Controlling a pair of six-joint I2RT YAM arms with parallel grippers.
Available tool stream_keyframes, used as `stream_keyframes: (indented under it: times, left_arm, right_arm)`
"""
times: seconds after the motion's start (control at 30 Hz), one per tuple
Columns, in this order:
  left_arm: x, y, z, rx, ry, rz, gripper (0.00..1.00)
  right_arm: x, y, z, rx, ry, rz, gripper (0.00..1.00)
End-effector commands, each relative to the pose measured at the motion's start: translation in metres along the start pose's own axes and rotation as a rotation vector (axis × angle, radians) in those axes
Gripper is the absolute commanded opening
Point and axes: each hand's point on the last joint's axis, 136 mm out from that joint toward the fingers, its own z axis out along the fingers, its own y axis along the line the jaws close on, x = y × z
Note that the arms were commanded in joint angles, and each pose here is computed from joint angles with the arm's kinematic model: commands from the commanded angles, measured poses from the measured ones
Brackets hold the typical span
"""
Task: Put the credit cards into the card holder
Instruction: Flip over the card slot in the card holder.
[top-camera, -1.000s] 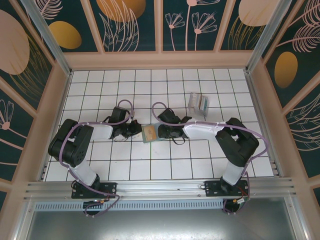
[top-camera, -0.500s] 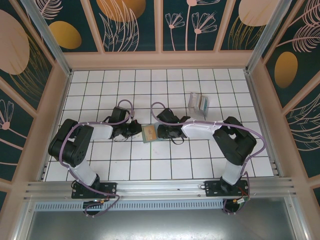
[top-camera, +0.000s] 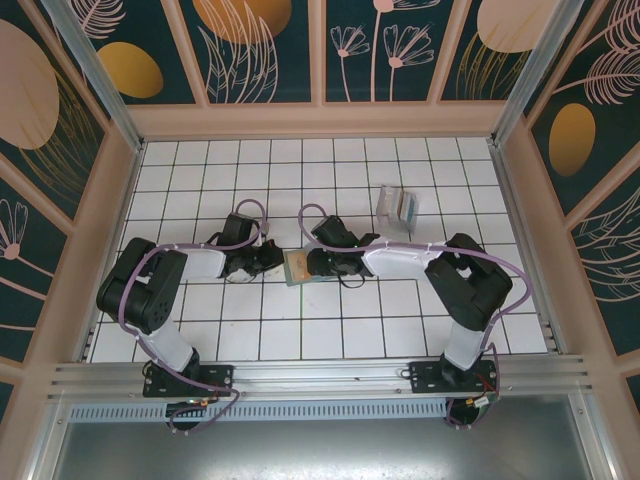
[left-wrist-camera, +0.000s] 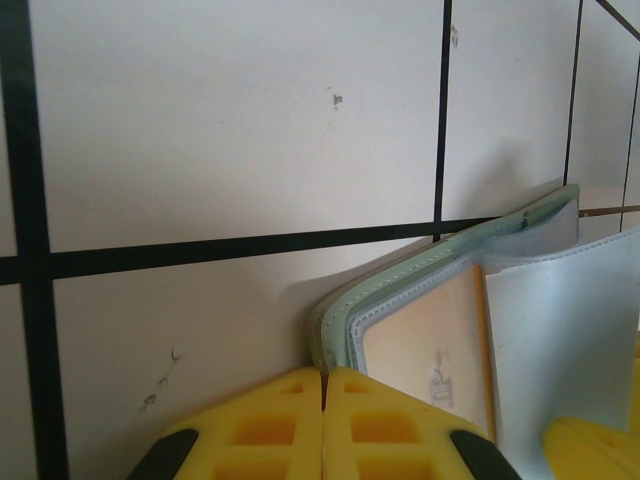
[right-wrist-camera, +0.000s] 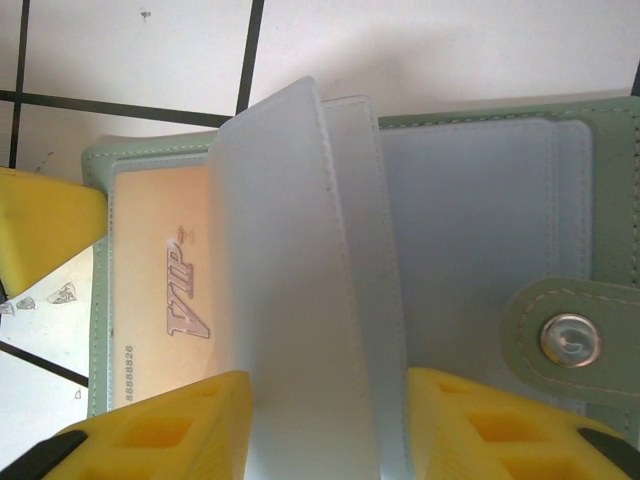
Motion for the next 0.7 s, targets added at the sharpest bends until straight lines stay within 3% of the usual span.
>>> stream_keyframes:
  times: [0.0, 0.13, 0.4, 0.67]
  left_arm:
    - [0.022, 0.021, 0.010, -0.069, 0.070, -0.041, 0.08]
    - [0.022, 0.021, 0.010, -0.070, 0.072, -0.041, 0.08]
    - [0.021, 0.021, 0.012, -0.072, 0.072, -0.039, 0.08]
    - [0.020, 0.021, 0.012, -0.071, 0.071, -0.039, 0.08]
  right_arm:
    - [-0.006, 0.014, -0.011, -0.054, -0.033, -0.028, 0.45]
    - [-0.009, 0.016, -0.013, -0.059, -0.041, -0.029, 0.46]
    - [-0.010, 0.024, -0.016, -0.091, -0.049, -0.055, 0.61]
    - [-0.019, 0.028, -0.020, -0.083, -0.067, -0.081, 0.67]
